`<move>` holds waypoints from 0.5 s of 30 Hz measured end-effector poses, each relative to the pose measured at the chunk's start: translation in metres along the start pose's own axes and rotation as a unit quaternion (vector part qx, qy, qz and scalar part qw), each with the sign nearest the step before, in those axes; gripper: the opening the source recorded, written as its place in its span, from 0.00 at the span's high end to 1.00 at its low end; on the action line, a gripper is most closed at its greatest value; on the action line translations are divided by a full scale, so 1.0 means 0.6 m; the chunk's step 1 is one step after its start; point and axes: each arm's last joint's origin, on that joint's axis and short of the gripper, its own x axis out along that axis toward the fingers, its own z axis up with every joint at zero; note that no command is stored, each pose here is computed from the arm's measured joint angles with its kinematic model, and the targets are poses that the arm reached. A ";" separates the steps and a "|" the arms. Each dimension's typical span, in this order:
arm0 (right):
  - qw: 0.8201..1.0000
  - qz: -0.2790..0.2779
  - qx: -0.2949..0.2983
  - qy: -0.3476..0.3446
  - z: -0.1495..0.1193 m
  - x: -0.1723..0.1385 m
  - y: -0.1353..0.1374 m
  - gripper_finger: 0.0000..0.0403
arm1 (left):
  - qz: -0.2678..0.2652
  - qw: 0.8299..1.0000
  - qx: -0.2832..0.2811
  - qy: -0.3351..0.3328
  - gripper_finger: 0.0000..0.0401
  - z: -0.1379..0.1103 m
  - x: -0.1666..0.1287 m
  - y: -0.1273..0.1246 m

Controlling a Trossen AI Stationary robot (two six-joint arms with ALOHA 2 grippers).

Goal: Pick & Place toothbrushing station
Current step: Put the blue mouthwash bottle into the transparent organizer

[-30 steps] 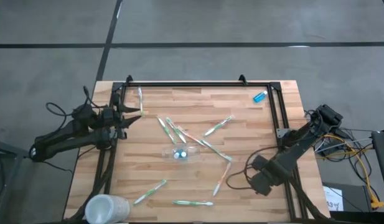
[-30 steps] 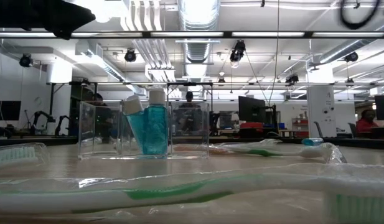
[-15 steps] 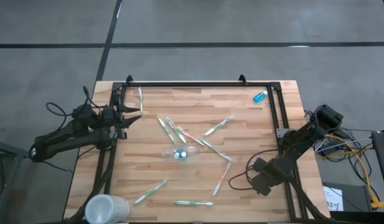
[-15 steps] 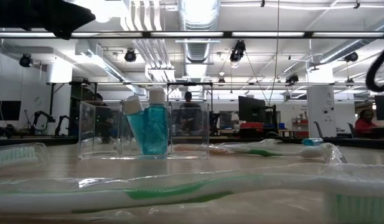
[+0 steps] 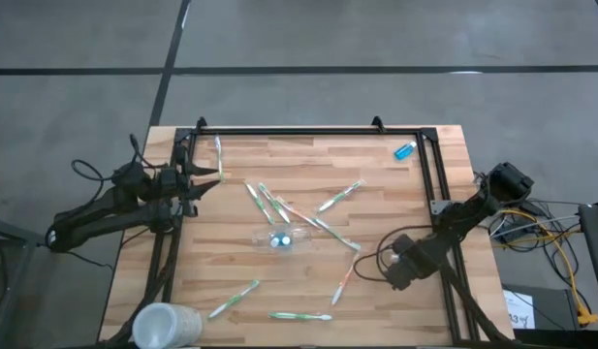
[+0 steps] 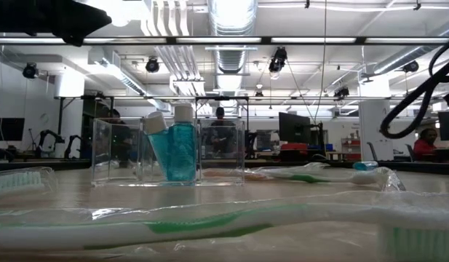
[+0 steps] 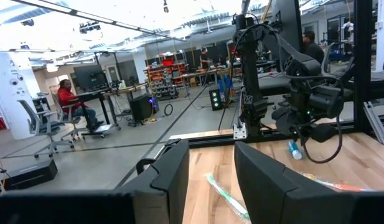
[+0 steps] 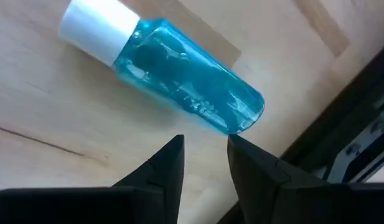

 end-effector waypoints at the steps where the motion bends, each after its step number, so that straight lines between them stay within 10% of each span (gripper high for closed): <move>1: 1.000 0.000 -0.003 -0.001 0.003 0.001 0.000 0.71 | 0.000 1.000 0.000 0.000 0.67 0.000 0.000 0.000; 15: 0.995 0.086 -0.012 -0.055 0.065 0.003 0.021 0.72 | 0.000 1.000 0.000 0.000 0.67 0.000 0.000 0.000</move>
